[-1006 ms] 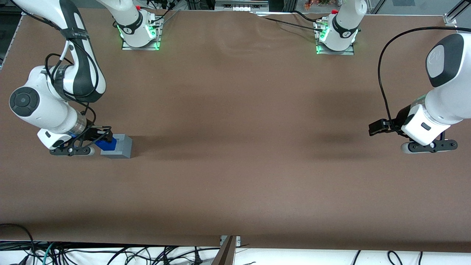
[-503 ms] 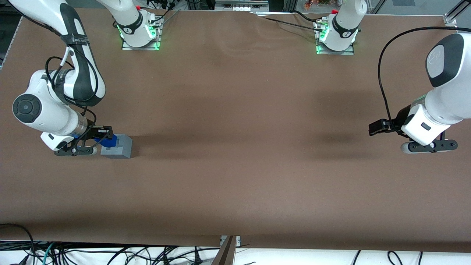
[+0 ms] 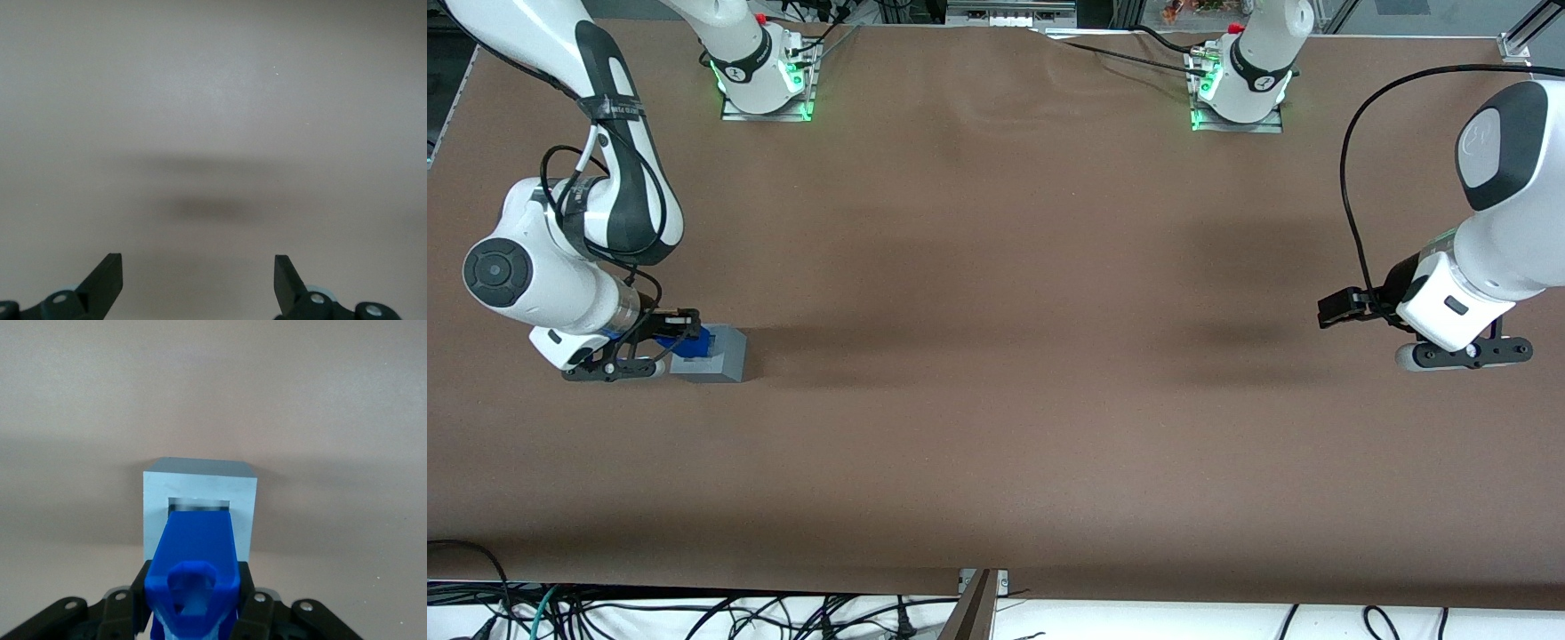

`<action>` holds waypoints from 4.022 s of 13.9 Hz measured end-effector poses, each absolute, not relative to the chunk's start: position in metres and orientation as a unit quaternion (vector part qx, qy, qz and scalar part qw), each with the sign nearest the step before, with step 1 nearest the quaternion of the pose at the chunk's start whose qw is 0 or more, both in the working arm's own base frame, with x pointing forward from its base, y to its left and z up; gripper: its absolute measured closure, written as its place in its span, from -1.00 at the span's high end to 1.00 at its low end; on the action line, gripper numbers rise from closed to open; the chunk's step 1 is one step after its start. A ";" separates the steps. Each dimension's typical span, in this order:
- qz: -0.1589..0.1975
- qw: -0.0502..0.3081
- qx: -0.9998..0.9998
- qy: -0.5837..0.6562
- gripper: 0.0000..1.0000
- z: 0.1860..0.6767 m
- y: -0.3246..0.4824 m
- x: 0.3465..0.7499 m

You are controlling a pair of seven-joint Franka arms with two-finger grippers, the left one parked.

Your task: Insert blue part into gray base with right arm

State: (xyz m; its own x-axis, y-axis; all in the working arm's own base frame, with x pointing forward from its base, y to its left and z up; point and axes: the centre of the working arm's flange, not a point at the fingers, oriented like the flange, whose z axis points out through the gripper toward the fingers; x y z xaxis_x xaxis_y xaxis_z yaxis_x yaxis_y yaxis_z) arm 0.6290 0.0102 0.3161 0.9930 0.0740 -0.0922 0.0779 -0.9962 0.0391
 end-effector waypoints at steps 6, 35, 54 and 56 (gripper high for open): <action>-0.044 0.022 0.998 0.036 0.00 0.309 0.005 0.634; -0.045 0.007 0.998 0.037 0.00 0.302 0.010 0.635; -0.073 0.006 0.997 0.038 0.07 0.287 0.012 0.630; -0.075 0.005 0.996 0.039 0.41 0.290 0.013 0.629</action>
State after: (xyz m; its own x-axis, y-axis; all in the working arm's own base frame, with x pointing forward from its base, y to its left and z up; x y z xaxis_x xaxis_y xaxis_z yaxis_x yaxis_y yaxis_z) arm 0.6293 0.0126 0.2900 0.9858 0.0761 -0.1499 0.0775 -0.9970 0.0034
